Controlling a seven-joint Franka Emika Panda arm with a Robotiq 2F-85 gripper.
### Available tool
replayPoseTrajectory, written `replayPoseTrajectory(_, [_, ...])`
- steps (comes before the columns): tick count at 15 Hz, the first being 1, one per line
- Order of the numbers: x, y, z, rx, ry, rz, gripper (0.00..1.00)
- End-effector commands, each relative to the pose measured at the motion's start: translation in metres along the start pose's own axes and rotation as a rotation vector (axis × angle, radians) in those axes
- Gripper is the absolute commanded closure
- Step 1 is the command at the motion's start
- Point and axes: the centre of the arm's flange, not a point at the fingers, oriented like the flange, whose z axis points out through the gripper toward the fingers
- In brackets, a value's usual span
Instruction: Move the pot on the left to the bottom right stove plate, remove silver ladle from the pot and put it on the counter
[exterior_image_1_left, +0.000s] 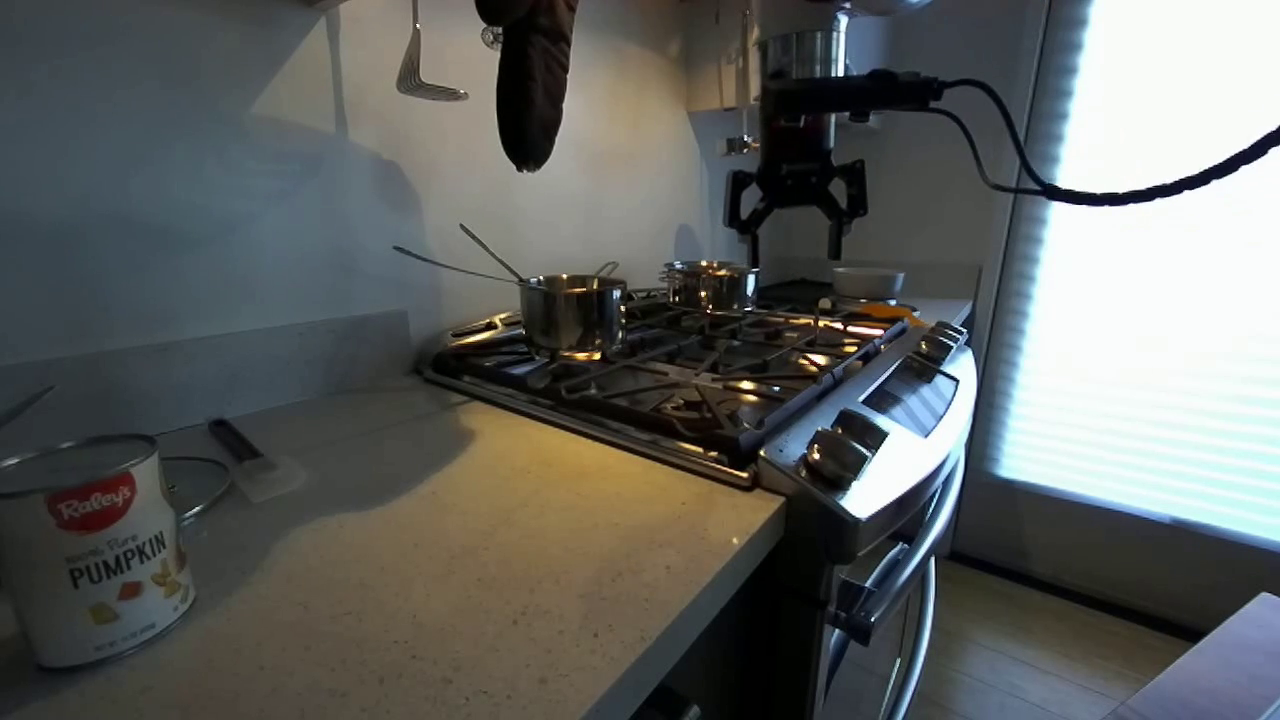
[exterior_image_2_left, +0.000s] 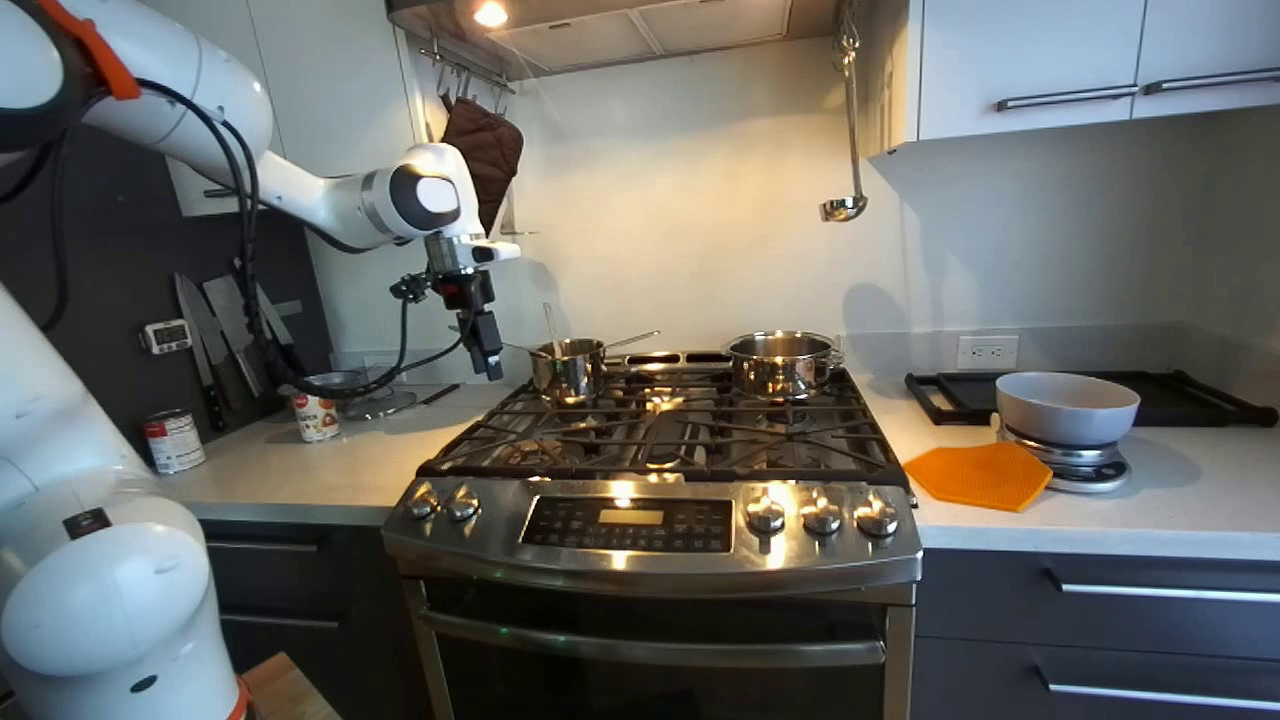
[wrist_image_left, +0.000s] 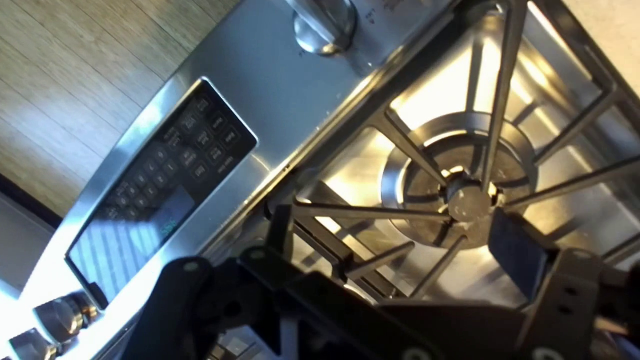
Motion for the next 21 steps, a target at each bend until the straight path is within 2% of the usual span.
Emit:
replayPoseTrajectory(1, [0.048,-0.040,-0.005,0.026,0.021,0.053,0.00])
replayPoseTrajectory(8, [0.108,-0.092,-0.013,0.143,0.094,0.162,0.00])
replayPoseTrajectory(11, [0.126,-0.107,-0.012,0.200,0.182,0.166,0.00])
replayPoseTrajectory(12, [0.128,-0.111,-0.010,0.205,0.192,0.145,0.00])
replayPoseTrajectory(13, [0.117,-0.097,-0.014,0.197,0.165,0.146,0.00])
replayPoseTrajectory(21, [0.124,-0.107,-0.012,0.207,0.180,0.137,0.00])
